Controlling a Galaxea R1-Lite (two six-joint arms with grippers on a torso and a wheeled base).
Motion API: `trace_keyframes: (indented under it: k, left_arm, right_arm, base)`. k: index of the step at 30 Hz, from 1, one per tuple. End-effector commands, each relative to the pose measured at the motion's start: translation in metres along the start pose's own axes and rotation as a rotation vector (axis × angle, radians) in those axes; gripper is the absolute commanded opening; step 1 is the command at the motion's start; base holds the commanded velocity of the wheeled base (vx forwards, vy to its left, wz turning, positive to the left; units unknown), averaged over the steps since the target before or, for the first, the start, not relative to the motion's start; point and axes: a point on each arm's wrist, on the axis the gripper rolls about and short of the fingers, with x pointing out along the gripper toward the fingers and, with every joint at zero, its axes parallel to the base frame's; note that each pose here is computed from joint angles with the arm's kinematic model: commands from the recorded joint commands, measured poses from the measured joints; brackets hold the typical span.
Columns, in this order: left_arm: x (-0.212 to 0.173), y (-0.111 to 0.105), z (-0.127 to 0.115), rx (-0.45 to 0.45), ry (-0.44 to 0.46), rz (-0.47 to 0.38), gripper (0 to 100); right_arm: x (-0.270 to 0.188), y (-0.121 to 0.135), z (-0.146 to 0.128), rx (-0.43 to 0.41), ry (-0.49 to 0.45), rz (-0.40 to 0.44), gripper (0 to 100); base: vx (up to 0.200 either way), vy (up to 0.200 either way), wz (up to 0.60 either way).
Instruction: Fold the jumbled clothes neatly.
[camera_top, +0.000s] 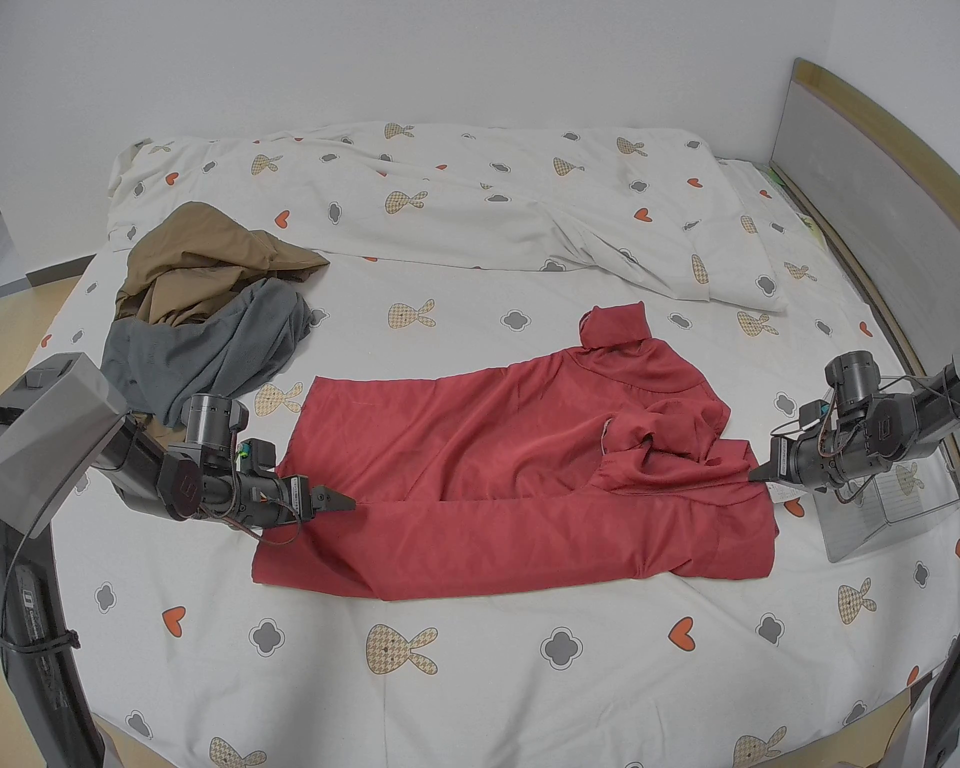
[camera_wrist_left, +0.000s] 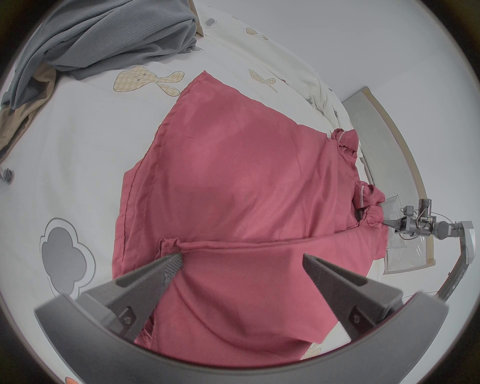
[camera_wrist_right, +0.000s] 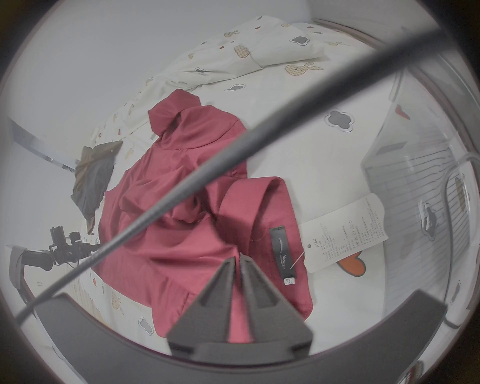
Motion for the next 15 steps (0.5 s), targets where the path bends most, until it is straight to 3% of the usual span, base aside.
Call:
trace_keyframes:
  k: [1, 9, 12, 15]
  left_arm:
    - [0.0, 0.0, -0.001, -0.001, 0.001, 0.001, 100]
    - [0.0, 0.0, 0.0, 0.0, 0.0, 0.001, 100]
    - [0.0, 0.0, 0.0, 0.0, 0.0, 0.001, 100]
    - [0.0, 0.0, 0.0, 0.0, 0.0, 0.001, 100]
  right_arm:
    - [0.002, 0.0, -0.003, 0.0, 0.013, 0.004, 100]
    - [-0.022, -0.009, -0.026, 0.045, 0.042, -0.008, 100]
    - [-0.027, -0.009, -0.054, 0.069, 0.119, 0.022, 100]
    - [-0.029, -0.007, -0.062, 0.077, 0.143, 0.062, 100]
  base:
    - [0.0, 0.0, 0.0]
    - [0.0, 0.0, 0.0]
    - [0.0, 0.0, 0.0]
    - [0.0, 0.0, 0.0]
